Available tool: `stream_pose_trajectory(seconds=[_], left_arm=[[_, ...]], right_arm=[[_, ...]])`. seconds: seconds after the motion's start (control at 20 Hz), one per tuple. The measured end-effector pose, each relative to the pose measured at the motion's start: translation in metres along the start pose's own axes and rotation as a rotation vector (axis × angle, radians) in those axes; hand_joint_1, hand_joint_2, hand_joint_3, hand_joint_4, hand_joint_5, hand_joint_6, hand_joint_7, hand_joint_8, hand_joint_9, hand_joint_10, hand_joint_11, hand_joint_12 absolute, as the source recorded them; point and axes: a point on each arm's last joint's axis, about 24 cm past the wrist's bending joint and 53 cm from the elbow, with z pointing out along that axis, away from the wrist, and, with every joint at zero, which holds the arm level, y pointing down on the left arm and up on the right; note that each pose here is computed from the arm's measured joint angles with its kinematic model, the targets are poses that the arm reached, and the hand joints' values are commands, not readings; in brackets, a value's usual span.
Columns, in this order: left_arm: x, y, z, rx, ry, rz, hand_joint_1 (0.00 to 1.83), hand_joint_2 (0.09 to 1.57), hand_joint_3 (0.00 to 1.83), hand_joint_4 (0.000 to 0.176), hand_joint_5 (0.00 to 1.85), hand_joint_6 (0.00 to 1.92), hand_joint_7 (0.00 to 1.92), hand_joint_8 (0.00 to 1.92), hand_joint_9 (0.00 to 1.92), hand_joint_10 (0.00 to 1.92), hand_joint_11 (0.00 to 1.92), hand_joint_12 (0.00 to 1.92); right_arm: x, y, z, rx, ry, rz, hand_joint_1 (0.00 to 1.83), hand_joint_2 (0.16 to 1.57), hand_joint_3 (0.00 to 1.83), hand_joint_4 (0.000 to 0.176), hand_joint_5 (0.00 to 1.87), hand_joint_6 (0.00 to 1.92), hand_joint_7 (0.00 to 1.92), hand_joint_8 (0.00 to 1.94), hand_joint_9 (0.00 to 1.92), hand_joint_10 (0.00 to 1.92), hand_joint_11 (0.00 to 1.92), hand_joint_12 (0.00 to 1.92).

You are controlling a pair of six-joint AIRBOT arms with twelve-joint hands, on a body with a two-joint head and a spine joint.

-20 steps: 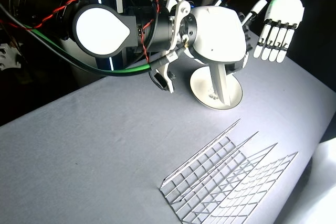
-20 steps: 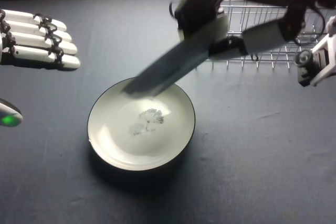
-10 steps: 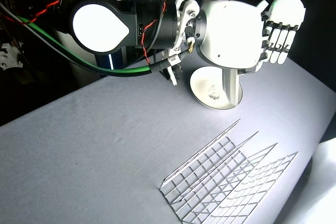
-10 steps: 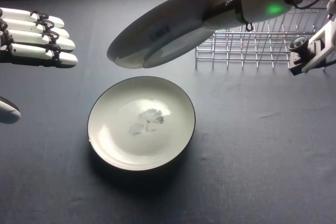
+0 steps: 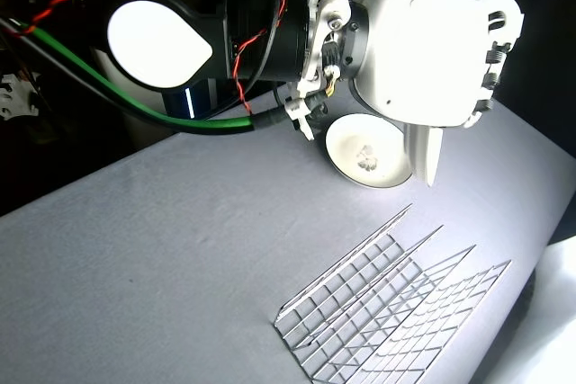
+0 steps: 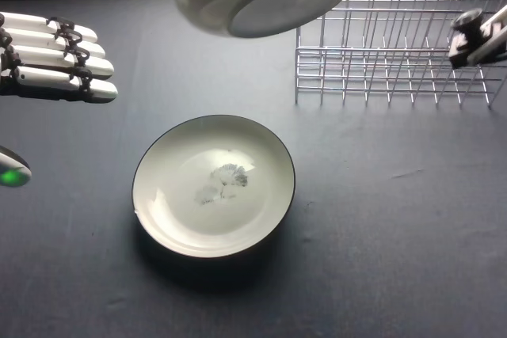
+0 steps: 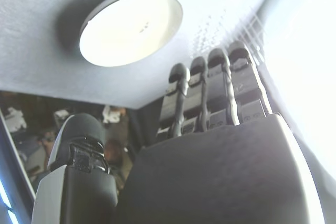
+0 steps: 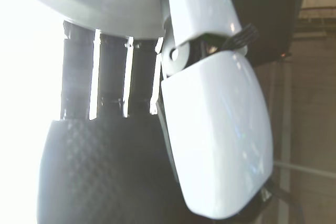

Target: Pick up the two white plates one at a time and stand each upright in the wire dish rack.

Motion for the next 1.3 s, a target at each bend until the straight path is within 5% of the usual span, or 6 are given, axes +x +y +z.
stream_pose_trajectory(seconds=[0.75,1.3], left_arm=[[0.0,0.0,0.0,0.0,0.0,0.0,0.0,1.22,0.0,0.0,0.08,0.01,0.04,0.0,0.02,0.0,0.02,0.02],[0.004,-0.004,0.008,0.012,0.016,0.007,0.0,1.22,0.0,0.0,0.1,0.01,0.04,0.01,0.02,0.01,0.02,0.01]], right_arm=[[-0.072,-0.025,-0.02,0.076,-0.154,0.05,1.39,1.07,0.0,0.0,0.94,0.95,1.09,0.77,1.08,0.98,0.99,1.09],[-0.1,-0.057,-0.031,0.174,-0.199,0.023,1.39,1.07,0.0,0.0,0.94,0.96,1.08,0.78,1.08,0.97,0.98,1.07]])
